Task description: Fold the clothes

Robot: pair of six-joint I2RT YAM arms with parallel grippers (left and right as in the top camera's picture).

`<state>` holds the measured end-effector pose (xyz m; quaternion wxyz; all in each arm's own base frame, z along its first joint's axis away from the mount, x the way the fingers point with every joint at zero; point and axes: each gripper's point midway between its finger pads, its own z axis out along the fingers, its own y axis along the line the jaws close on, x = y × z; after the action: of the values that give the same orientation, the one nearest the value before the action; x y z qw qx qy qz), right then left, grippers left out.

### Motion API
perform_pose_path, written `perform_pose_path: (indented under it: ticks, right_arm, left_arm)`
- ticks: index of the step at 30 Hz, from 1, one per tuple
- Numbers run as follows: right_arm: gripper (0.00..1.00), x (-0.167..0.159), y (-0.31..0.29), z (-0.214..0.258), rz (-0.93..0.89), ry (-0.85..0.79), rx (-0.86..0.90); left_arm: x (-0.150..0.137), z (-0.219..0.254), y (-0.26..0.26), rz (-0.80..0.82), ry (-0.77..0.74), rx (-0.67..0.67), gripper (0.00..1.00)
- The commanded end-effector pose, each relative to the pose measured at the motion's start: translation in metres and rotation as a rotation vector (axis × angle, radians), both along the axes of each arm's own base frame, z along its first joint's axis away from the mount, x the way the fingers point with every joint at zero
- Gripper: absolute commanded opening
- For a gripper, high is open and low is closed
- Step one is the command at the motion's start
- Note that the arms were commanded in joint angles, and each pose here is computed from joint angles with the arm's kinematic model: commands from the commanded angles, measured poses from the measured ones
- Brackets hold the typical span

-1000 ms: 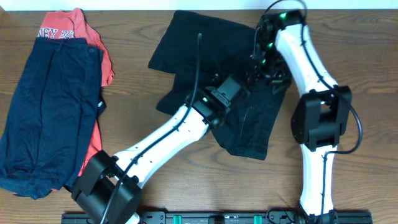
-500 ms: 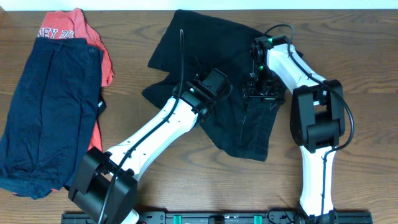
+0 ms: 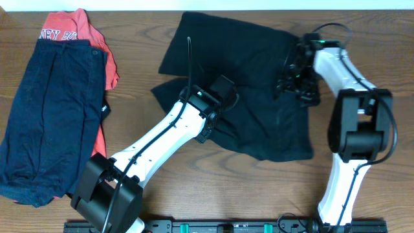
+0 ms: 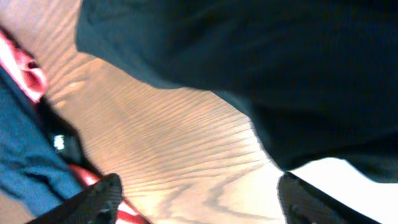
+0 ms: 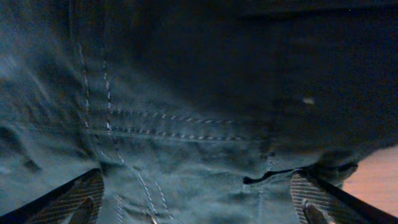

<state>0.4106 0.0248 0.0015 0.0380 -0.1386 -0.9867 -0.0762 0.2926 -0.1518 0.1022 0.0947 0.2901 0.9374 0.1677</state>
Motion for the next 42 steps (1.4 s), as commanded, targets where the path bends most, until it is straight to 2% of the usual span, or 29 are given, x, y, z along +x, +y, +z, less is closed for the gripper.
perform_pose_path:
  ticks: [1, 8, 18, 28, 32, 36, 39, 42]
  right_arm:
    - [0.97, -0.01, -0.056, -0.05, -0.026, 0.06, -0.064]
    - [0.99, 0.011, -0.086, -0.016, -0.025, -0.011, 0.004]
    - [0.99, 0.047, -0.072, 0.083, 0.068, -0.156, -0.022]
    - [0.99, 0.051, -0.043, 0.096, 0.133, -0.187, -0.022]
    - [0.99, 0.051, -0.037, 0.096, 0.146, -0.186, -0.02]
    - [0.99, 0.049, -0.035, 0.095, 0.15, -0.179, -0.019]
    - [0.99, 0.048, -0.035, 0.095, 0.15, -0.174, -0.018]
    - [0.99, 0.047, -0.035, 0.095, 0.15, -0.171, -0.018]
  left_arm:
    - [-0.005, -0.006, -0.011, 0.001, 0.044, -0.066, 0.84]
    - [0.0, -0.013, -0.016, 0.016, 0.035, -0.103, 0.84]
    - [0.02, -0.063, -0.021, 0.132, 0.118, -0.277, 0.84]
    - [0.06, -0.083, -0.017, 0.181, 0.036, -0.336, 0.83]
    - [0.069, -0.084, -0.016, 0.189, 0.012, -0.35, 0.71]
    - [0.077, -0.092, -0.015, 0.188, -0.001, -0.351, 0.65]
    - [0.079, -0.095, -0.011, 0.199, 0.0, -0.35, 0.49]
    - [0.081, -0.095, -0.009, 0.208, -0.004, -0.352, 0.38]
